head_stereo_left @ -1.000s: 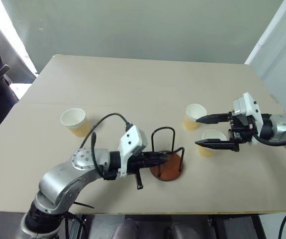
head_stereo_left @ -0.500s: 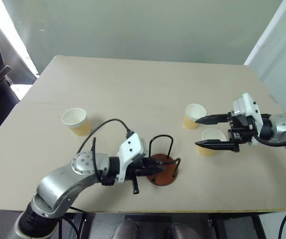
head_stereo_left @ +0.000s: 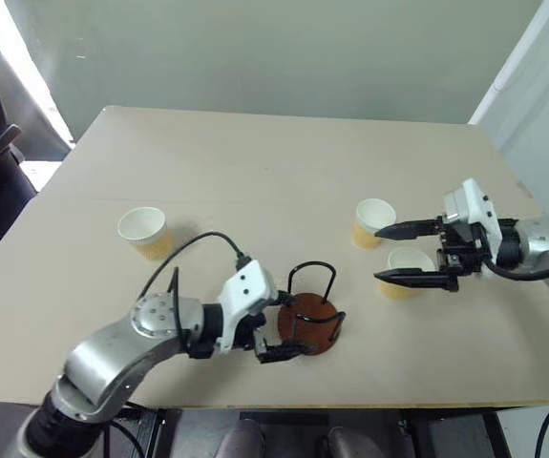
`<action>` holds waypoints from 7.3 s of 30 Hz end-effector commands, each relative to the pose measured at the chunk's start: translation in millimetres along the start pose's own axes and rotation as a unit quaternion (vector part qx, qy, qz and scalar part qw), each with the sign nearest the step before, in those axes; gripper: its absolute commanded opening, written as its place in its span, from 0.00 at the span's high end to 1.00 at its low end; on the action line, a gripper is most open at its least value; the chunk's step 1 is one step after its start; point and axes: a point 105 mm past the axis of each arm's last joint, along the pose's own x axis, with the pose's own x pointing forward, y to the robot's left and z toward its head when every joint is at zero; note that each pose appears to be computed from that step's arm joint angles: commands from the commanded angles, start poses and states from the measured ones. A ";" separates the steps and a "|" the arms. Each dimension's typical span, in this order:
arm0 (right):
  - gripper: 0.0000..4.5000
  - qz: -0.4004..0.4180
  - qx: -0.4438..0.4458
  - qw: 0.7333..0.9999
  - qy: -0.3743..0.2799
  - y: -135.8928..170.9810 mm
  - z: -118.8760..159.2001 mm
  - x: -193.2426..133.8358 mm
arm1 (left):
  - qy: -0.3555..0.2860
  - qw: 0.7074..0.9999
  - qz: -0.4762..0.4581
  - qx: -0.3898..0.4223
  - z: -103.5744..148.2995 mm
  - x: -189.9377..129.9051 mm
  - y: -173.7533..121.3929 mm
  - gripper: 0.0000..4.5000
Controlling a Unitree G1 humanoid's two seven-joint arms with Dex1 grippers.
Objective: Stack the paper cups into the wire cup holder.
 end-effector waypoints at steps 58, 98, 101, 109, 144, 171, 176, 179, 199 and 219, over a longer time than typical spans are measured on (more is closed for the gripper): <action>0.99 0.170 -0.144 0.969 -0.111 36.6 108.0 19.4 | -0.074 0.979 0.172 0.079 65.6 -94.7 47.8 0.00; 0.00 -0.003 -0.153 0.988 0.005 -46.5 59.9 29.0 | -0.076 0.979 0.175 0.075 62.6 -93.0 50.5 0.00; 0.00 -0.058 -0.133 0.988 0.057 -83.0 34.4 24.8 | -0.077 0.979 0.173 0.077 63.8 -91.8 51.1 0.00; 0.00 -0.027 -0.121 0.984 0.126 -95.8 -11.3 29.0 | -0.078 0.978 0.176 0.079 65.2 -93.3 49.4 0.00; 1.00 0.128 -0.198 0.965 -0.112 -30.6 140.9 -1.3 | -0.073 0.978 0.180 0.080 62.6 -93.2 53.0 0.00; 1.00 0.244 -0.212 0.946 -0.001 25.3 73.2 49.2 | -0.032 0.997 -0.024 0.070 63.3 -100.6 -4.5 0.00; 1.00 0.253 -0.218 0.942 0.009 28.7 67.4 47.4 | -0.020 0.996 -0.017 0.080 65.2 -105.5 -2.9 0.00; 1.00 0.259 -0.222 0.940 0.013 32.0 64.5 48.6 | -0.020 0.996 -0.015 0.083 65.6 -103.0 -3.5 0.00; 0.23 0.223 -0.247 0.943 0.018 21.2 70.3 55.8 | -0.022 0.996 0.007 0.085 66.2 -103.3 2.2 0.00; 0.01 0.062 0.010 0.975 -0.215 -52.7 80.0 -25.6 | 0.190 0.908 0.342 0.152 6.4 -190.2 130.1 0.00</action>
